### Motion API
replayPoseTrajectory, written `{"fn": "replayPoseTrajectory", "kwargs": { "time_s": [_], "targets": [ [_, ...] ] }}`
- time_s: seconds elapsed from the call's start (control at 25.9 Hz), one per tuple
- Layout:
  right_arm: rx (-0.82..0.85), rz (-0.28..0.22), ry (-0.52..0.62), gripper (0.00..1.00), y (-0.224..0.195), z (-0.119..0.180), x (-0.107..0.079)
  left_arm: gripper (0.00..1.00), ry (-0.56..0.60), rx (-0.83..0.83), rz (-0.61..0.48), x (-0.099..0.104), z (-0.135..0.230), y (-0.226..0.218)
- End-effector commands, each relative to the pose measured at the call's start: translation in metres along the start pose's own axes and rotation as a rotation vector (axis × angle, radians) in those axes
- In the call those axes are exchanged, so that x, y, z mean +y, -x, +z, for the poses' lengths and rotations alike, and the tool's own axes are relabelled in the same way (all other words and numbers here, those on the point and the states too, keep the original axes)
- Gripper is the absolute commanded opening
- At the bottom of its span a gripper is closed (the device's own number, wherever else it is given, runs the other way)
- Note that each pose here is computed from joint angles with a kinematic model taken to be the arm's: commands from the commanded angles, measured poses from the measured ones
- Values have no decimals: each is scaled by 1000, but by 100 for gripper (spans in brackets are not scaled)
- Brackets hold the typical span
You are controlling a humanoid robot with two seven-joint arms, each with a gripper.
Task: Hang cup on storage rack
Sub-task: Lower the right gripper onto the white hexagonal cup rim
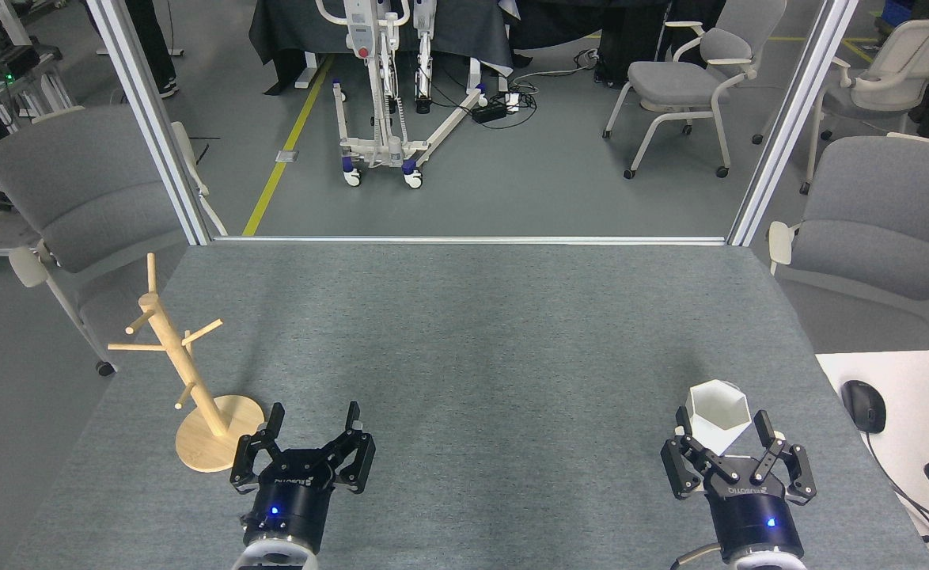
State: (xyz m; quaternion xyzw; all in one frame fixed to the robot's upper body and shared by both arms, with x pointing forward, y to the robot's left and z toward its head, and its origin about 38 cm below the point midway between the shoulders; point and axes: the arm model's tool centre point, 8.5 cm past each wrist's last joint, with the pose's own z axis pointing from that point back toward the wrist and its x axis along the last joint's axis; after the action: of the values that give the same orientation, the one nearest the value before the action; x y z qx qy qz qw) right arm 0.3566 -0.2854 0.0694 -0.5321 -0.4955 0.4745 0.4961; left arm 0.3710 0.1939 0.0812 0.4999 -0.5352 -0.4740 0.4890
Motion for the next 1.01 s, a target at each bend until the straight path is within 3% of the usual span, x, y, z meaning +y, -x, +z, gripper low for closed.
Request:
{"fn": "replayPoseTrajectory", "kwargs": {
  "time_s": [0.0,0.15,0.35,0.5,0.73,0.97],
  "targets": [
    [1,0,0,99,0,0,0,99,10,5,-2,-6,1,-3],
    [1,0,0,99,0,0,0,99,51,79,1,-17,0,2],
    [10,2,-5,99,1,0,1,99,4,33,7,-1,-7,-12],
    [155,12,-20,99,17,1,5,99,-13,28,7,6,-7,-13],
    [267,16,-172,99,34,8,45,99,-12,24,9,5,-6,-14],
    [267,23,-221,99,39,-3,61,99,-13,27,7,5,-7,-14]
  ]
}}
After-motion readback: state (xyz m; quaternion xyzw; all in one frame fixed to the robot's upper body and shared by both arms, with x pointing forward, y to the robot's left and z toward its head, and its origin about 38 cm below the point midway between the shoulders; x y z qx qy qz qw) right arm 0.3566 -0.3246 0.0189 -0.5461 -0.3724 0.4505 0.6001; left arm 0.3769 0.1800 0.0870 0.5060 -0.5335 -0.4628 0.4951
